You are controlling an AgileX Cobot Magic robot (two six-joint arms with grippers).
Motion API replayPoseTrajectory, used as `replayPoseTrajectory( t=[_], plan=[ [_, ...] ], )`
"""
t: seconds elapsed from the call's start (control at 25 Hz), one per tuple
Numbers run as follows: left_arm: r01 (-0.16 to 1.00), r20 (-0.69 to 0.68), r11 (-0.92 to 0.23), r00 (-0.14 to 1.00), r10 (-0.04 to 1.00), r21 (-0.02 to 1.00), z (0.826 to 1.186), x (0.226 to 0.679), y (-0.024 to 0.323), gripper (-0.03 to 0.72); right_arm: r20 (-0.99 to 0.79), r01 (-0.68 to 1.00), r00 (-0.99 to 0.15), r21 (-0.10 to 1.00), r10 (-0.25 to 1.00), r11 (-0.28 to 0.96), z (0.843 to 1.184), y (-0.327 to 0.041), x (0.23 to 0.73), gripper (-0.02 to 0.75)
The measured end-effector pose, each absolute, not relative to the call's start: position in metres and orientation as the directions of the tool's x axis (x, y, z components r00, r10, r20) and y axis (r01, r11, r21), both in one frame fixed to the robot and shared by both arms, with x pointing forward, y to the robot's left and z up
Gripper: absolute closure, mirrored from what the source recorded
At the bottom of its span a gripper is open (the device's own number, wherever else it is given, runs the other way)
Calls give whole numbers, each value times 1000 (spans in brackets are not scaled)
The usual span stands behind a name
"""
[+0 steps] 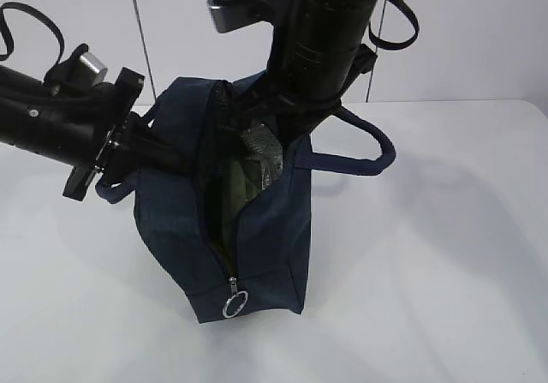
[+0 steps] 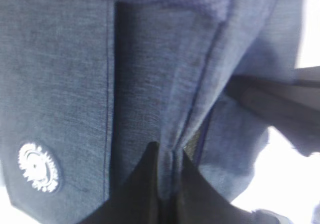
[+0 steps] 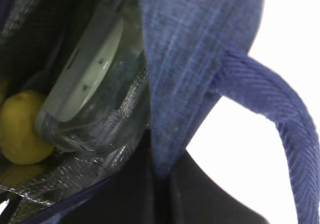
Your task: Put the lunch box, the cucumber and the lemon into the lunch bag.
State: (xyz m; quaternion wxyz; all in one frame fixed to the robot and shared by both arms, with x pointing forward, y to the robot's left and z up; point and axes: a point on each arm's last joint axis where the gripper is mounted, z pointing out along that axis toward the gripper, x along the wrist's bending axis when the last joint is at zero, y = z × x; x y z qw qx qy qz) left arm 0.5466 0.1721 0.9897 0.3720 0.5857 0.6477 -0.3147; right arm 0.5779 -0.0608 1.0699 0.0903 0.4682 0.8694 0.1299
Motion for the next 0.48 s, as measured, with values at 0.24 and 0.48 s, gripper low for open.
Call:
replayPoseTrajectory(
  t=[0.24,0.48],
  plan=[
    [990,-840,129,-23,542,56,986,550,173,692,-33,803,-538,284,842,524,1046,-54,587,746],
    [991,-819,122,-24,573,56,976,552,174,692,-31,813,-530,266,847,518,1036,-51,591,746]
  ],
)
